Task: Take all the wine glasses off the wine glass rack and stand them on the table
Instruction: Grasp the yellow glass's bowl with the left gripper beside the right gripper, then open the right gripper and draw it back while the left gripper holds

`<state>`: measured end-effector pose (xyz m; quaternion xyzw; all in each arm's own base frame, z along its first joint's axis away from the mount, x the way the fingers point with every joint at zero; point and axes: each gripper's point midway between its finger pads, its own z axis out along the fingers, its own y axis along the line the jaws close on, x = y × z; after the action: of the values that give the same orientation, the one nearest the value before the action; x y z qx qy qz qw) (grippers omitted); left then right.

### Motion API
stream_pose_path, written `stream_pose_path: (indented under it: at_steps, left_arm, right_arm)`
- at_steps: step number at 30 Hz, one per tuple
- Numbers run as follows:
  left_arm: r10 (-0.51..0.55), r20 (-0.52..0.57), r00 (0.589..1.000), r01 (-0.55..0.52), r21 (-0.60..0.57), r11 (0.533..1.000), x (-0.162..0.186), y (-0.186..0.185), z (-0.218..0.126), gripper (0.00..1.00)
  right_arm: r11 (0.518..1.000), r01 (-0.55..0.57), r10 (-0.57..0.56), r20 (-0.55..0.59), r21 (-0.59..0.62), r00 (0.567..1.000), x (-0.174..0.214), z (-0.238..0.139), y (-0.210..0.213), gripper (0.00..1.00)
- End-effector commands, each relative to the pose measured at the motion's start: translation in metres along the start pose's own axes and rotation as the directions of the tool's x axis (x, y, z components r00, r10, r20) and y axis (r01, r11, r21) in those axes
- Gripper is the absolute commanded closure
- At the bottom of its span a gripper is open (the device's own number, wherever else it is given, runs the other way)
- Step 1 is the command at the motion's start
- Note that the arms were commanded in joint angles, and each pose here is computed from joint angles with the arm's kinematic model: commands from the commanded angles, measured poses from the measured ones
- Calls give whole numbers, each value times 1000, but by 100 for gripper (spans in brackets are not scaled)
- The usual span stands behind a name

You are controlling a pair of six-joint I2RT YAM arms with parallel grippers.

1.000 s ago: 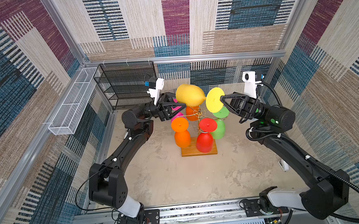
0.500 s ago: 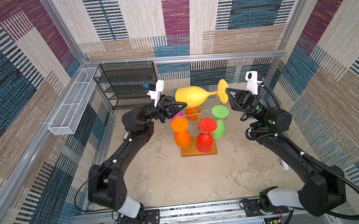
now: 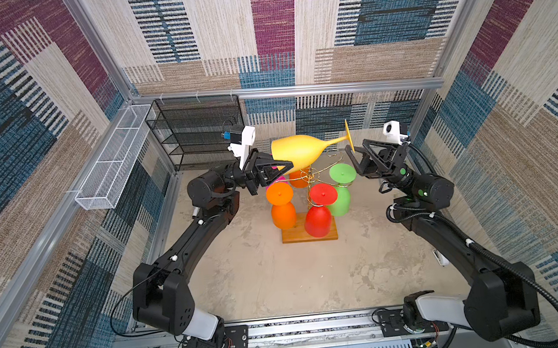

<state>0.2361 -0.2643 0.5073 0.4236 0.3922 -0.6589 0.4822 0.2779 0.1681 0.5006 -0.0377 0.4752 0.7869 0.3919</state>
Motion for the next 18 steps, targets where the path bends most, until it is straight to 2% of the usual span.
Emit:
stream_pose_path:
  at_steps: [1,3,5,8,10,13,16,18]
  left_arm:
    - [63,-12,998,-62,34,997,-8,-16,3,100]
    - [59,-27,998,-57,51,997,-11,-21,6,100]
    - [53,-48,997,-49,69,996,-12,-26,8,100]
    - [56,-69,996,-50,83,995,-13,-32,10,100]
    - [53,-78,995,-47,82,996,-13,-32,11,100]
    - [31,-82,996,-28,41,999,-12,-20,12,100]
    - [3,-106,994,-13,-92,996,-5,6,14,100]
    - [15,-169,986,-48,-192,980,6,15,17,100]
  right_arm:
    - [980,118,-125,30,162,992,-11,-9,-9,22]
    - [921,224,-250,40,318,967,-23,-14,-13,20]
    - [795,338,-406,28,503,914,-40,-25,-15,19]
    - [593,419,-575,-3,688,818,-60,-51,-12,19]
    - [501,432,-632,-24,750,775,-66,-65,-10,19]
    - [432,434,-664,-47,791,746,-68,-78,-10,19]
    - [418,434,-663,-58,798,746,-66,-83,-15,19]
    - [413,431,-654,-69,802,754,-65,-84,-21,19]
